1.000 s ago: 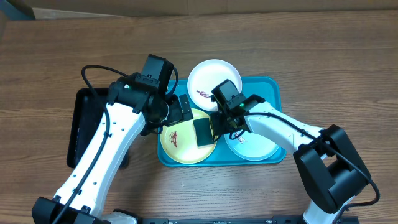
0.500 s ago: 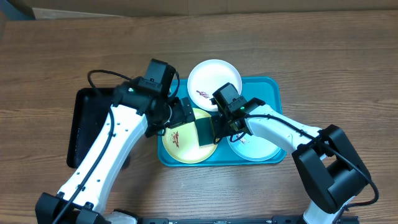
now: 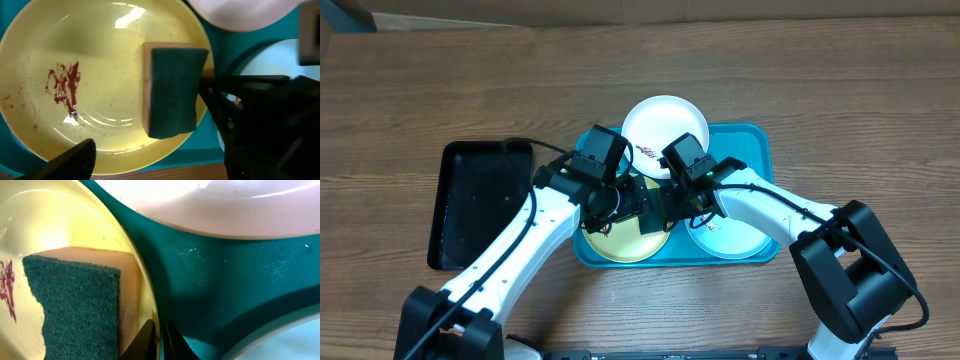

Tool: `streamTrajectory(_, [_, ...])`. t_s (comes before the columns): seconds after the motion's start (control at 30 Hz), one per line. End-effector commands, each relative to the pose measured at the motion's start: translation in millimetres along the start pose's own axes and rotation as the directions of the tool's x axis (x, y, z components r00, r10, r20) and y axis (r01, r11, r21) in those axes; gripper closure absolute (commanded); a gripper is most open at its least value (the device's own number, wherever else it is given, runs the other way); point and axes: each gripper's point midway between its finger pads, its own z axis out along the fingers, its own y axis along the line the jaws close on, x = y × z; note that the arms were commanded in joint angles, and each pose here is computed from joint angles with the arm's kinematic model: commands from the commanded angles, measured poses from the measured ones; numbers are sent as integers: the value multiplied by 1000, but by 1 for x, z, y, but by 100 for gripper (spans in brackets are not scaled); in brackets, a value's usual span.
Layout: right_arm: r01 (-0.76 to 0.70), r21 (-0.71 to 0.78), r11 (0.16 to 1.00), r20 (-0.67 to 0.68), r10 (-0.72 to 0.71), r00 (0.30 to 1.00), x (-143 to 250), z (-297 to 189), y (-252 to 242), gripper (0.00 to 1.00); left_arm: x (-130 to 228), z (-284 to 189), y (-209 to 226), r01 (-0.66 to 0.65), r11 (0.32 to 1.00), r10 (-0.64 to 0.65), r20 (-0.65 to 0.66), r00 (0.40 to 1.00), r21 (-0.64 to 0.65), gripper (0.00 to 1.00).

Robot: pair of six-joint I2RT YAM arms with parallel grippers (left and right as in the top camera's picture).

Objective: Clean dirty plates on tray and stack at the side

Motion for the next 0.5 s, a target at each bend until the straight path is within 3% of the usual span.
streamTrajectory(0.0, [7,-1,1000,-6,-7,1000,3,2,1,91,1,12,8,28,999,-28,-13,1000,-41,21])
streamTrajectory(0.13, [7,-1,1000,-7,-7,1000,3,2,1,91,3,26,9,33,998,-35,-47,998,-45,24])
streamTrajectory(0.47, [5,2,1000,-14,-5,1000,5,2,0,91,6,72,-2,-23,999,31,-169,985,49,22])
